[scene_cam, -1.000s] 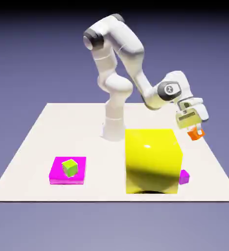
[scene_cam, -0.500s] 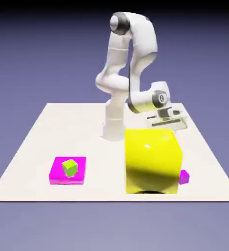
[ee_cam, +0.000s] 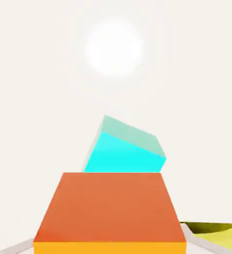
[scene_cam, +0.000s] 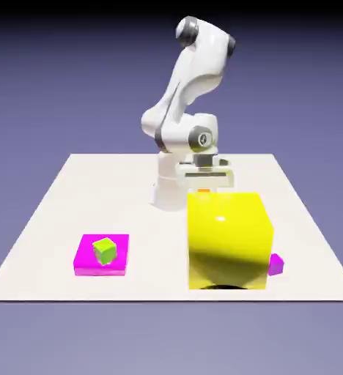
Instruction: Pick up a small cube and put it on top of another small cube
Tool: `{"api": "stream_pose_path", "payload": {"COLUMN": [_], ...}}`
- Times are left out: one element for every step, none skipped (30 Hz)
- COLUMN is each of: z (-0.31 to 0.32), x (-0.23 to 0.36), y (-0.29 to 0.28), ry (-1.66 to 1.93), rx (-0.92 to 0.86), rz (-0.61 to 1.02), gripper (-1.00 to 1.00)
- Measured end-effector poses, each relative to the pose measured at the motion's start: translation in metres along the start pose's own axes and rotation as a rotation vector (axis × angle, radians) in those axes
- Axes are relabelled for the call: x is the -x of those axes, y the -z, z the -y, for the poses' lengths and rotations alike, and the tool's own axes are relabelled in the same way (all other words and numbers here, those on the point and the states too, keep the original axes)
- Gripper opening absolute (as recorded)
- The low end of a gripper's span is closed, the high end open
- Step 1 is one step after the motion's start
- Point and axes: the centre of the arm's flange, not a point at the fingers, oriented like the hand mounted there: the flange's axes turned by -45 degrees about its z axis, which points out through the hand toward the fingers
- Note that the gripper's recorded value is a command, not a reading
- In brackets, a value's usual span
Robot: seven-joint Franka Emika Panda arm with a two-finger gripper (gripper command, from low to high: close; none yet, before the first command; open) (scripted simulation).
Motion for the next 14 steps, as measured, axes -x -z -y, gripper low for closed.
{"api": "stream_pose_path", "payload": {"z": [0.000, 0.000, -0.001, -0.001, -0.001, 0.000, 0.000, 0.000, 0.000, 0.001, 0.002, 0.002, 0.002, 0.002], "x": [0.000, 0.001, 0.001, 0.001, 0.001, 0.000, -0.001, -0.002, -0.003, -0.005, -0.007, -0.008, -0.008, -0.008], "y": [-0.004, -0.007, -0.012, -0.016, -0.021, -0.026, -0.031, -0.037, -0.043, -0.049, -0.055, -0.060, -0.060, -0.060], "ry": [0.000, -0.001, -0.002, -0.002, -0.003, -0.003, -0.003, -0.003, -0.003, -0.002, -0.001, 0.000, -0.001, 0.001], "rx": [0.003, 0.006, 0.008, 0.009, 0.009, 0.008, 0.006, 0.004, 0.000, -0.004, -0.009, -0.014, -0.014, -0.013], "rz": [0.001, 0.002, 0.003, 0.003, 0.003, 0.002, 0.001, 0.000, -0.002, -0.004, -0.006, -0.007, -0.008, -0.008], "gripper": [-1.00, -1.00, -1.00, -1.00, -1.00, -1.00, -1.00, -1.00, -1.00, -1.00, -1.00, 1.00, 1.00, 1.00]}}
